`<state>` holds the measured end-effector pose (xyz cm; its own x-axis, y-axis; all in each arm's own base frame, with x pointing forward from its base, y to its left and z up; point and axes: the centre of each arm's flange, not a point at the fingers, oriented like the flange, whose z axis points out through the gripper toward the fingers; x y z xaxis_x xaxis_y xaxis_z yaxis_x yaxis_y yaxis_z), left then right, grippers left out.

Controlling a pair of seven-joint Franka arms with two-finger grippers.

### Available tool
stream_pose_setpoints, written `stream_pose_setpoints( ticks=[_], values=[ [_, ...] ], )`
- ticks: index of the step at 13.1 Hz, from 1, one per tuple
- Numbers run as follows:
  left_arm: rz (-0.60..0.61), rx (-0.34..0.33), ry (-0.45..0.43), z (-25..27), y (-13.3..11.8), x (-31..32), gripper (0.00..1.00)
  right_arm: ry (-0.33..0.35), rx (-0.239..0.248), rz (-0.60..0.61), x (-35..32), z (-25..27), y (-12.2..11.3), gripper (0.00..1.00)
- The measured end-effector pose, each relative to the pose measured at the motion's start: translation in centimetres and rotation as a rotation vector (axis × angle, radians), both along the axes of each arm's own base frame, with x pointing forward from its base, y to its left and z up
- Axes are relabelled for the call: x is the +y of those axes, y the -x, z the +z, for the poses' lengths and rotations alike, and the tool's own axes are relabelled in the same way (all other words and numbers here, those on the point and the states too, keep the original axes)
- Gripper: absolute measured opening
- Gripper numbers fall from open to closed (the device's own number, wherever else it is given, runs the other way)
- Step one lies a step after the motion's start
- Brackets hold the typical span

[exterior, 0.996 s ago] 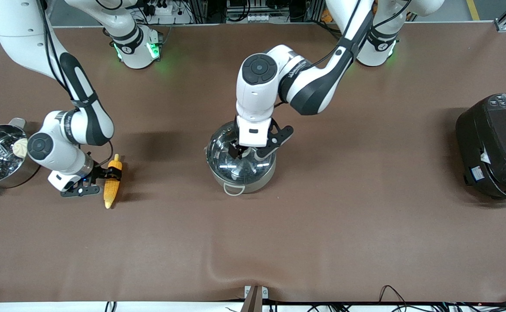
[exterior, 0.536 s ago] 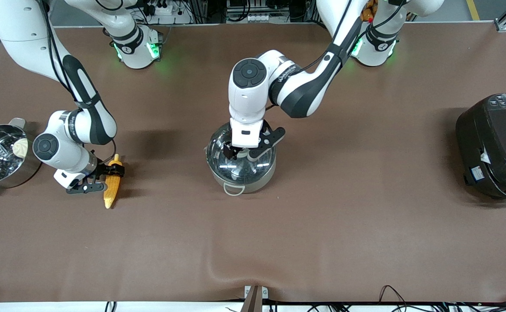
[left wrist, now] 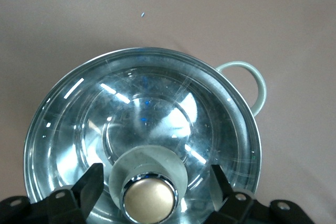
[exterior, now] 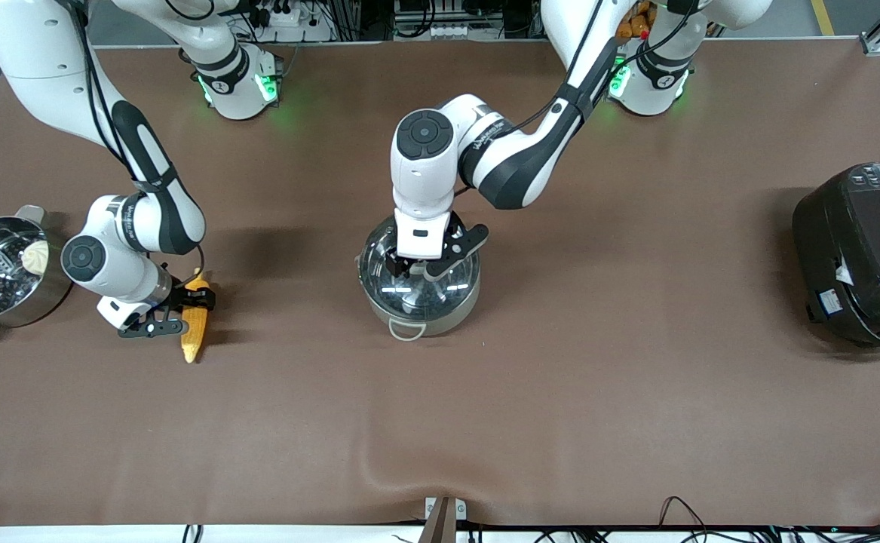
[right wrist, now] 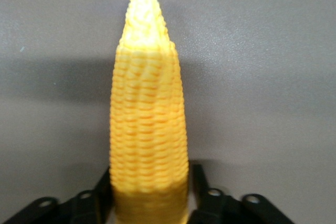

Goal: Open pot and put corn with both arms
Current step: 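Grasp the lid knob with the left gripper while the right gripper grasps the corn, then lift the glass lid off the pot with the left gripper and set it aside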

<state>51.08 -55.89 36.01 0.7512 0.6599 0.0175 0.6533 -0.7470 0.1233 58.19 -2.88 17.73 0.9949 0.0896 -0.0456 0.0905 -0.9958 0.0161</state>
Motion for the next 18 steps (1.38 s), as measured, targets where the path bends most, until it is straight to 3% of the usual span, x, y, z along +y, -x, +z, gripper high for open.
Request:
stream_pose_setpoints(
  ticks=[1,5,7,10,18],
  values=[
    [-0.001,0.001,-0.001,-0.1,0.0,-0.1,0.85,0.000,-0.001,0.000,0.0,0.0,0.0,0.47],
    [-0.016,0.001,-0.003,-0.9,0.8,-0.9,0.82,0.000,-0.001,0.000,0.0,0.1,-0.1,0.44],
    [-0.019,0.002,-0.003,-0.9,1.0,-1.1,0.80,0.000,-0.009,0.009,0.0,0.4,-0.5,0.37],
    [-0.019,0.001,-0.003,-0.9,1.0,-1.1,0.68,-0.002,-0.001,0.023,0.0,1.5,-1.5,0.36],
    [-0.019,0.005,-0.007,-1.3,1.0,-1.1,0.64,-0.003,-0.007,0.052,0.0,2.0,-1.9,0.36]
  ],
)
